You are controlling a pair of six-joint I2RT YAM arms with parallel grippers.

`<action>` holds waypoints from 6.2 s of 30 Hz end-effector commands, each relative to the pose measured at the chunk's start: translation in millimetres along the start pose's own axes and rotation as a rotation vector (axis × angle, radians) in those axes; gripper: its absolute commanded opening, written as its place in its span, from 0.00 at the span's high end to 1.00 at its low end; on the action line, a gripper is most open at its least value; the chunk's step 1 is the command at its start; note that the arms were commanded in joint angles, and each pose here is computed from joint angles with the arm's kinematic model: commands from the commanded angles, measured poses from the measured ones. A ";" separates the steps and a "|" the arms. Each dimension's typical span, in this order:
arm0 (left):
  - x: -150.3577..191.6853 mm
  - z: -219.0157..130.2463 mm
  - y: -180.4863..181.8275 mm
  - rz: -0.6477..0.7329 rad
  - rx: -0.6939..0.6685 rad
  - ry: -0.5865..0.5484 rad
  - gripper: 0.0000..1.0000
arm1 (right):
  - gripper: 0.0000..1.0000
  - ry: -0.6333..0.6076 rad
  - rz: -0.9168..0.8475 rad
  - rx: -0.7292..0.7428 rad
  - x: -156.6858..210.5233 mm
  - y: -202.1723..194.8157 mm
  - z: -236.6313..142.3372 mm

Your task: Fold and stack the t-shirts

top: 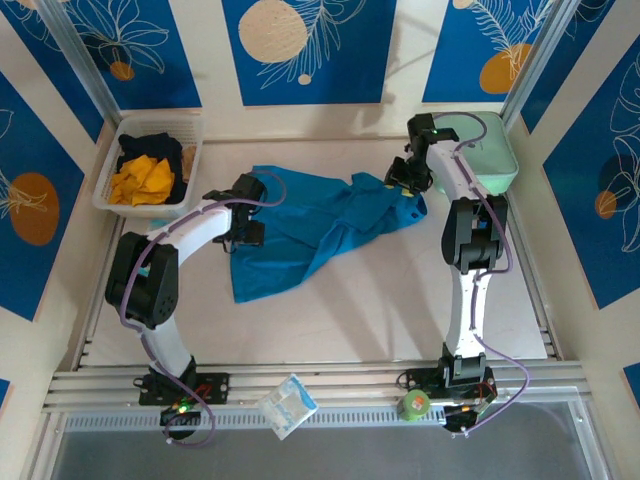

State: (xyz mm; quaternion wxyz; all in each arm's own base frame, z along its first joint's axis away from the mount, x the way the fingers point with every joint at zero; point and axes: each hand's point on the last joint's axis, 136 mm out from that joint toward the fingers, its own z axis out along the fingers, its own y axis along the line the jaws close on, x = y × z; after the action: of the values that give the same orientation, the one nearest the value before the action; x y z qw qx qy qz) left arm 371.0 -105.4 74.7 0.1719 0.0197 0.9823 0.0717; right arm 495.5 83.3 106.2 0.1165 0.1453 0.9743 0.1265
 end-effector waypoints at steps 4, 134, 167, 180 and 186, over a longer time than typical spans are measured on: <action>4.8 -7.1 3.5 -0.007 0.005 0.010 0.23 | 0.57 0.027 0.015 -0.012 -5.7 2.6 19.0; 83.8 34.7 39.8 -0.046 -0.173 0.247 0.20 | 0.97 0.090 0.621 0.205 151.9 -160.4 25.9; 17.9 -37.4 16.1 -0.054 -0.001 0.029 0.10 | 0.52 0.056 -0.516 0.081 89.8 46.0 19.8; 25.6 -27.4 10.5 -0.061 0.016 0.060 0.13 | 0.60 0.130 -0.755 0.262 101.9 48.5 60.2; 27.1 -25.7 10.0 -0.060 0.014 0.063 0.13 | 0.63 0.110 -0.777 0.317 92.7 45.0 64.5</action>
State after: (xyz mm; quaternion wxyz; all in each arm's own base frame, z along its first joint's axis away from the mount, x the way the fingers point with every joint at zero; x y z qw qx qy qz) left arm 342.4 -94.8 96.2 0.1527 -0.0082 0.9862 0.0637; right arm 426.8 173.5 33.3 0.0698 -0.2140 0.9733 -0.0459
